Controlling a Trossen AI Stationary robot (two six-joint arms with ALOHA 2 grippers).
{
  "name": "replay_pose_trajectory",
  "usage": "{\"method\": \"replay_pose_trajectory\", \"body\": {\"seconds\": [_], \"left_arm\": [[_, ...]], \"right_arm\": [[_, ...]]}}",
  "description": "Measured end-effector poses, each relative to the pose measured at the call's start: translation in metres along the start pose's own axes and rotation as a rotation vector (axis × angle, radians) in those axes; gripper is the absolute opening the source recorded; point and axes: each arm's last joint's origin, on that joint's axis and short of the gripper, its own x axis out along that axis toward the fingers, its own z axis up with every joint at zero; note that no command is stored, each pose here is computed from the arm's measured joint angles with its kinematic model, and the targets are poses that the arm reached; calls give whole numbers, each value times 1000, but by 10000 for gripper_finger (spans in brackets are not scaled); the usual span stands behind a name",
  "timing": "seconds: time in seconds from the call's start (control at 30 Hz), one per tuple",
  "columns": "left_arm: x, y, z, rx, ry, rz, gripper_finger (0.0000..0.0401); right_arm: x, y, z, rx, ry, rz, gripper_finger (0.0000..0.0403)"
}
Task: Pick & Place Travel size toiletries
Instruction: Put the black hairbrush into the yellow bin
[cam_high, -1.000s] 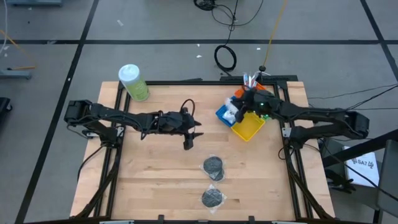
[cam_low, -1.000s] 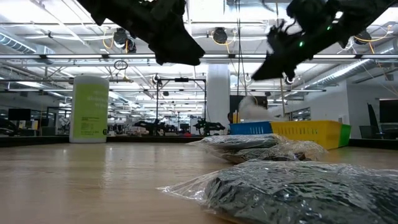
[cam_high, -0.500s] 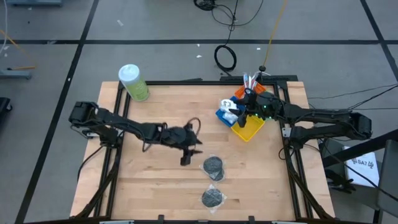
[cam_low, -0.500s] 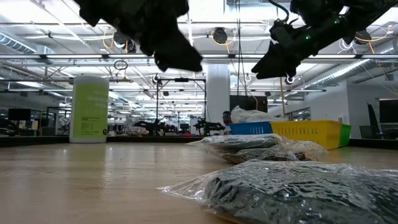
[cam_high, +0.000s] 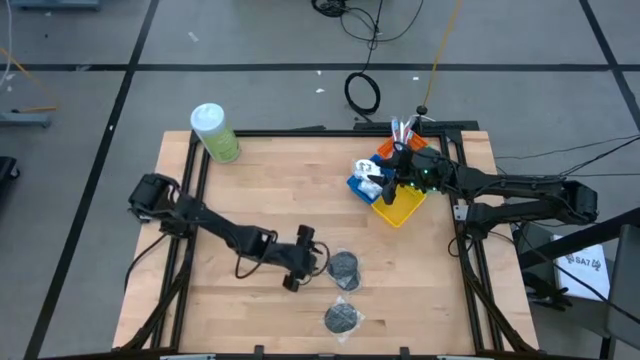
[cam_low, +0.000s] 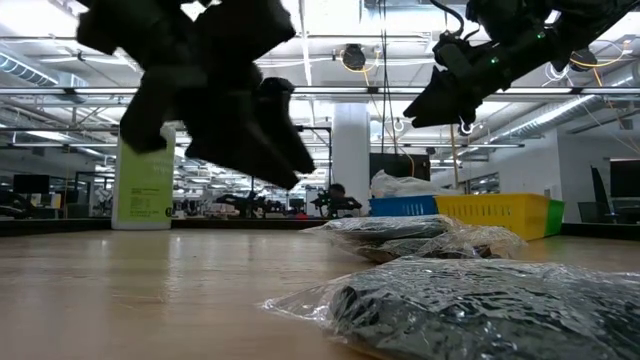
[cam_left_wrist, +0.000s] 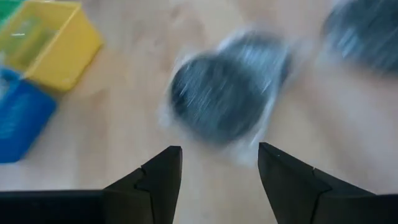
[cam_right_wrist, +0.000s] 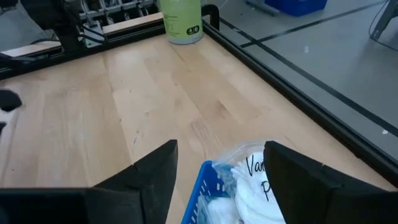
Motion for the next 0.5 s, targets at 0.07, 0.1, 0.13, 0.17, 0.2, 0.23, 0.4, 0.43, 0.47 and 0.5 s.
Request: {"method": "replay_pose_trajectory", "body": {"seconds": [0.07,0.1,0.13,0.17,0.2,0.23,0.4,0.43,0.47,0.5], "left_arm": [[0,-2,-4,57,59,55,207],[1,-4,-7,71,79,66,205],[3,-4,-9,75,92,68,203],[4,-6,-11,80,107,63,201],[7,-8,-13,83,112,58,198],[11,-11,-14,88,108,56,195],[26,-29,-26,220,147,31,180],[27,-31,-26,232,142,43,177],[30,-34,-26,242,135,55,173],[32,-36,-26,256,123,68,170]], "right_arm": [[0,0,0,12,0,0,228],[0,0,0,24,3,0,228],[0,0,-1,34,6,-1,228],[0,0,-1,44,8,0,227],[0,0,-1,50,9,1,226],[0,1,-1,52,11,1,225],[0,1,-2,74,23,0,222],[0,1,-2,77,23,0,223],[0,1,-2,79,23,1,223],[0,1,-2,79,24,1,223]]}}
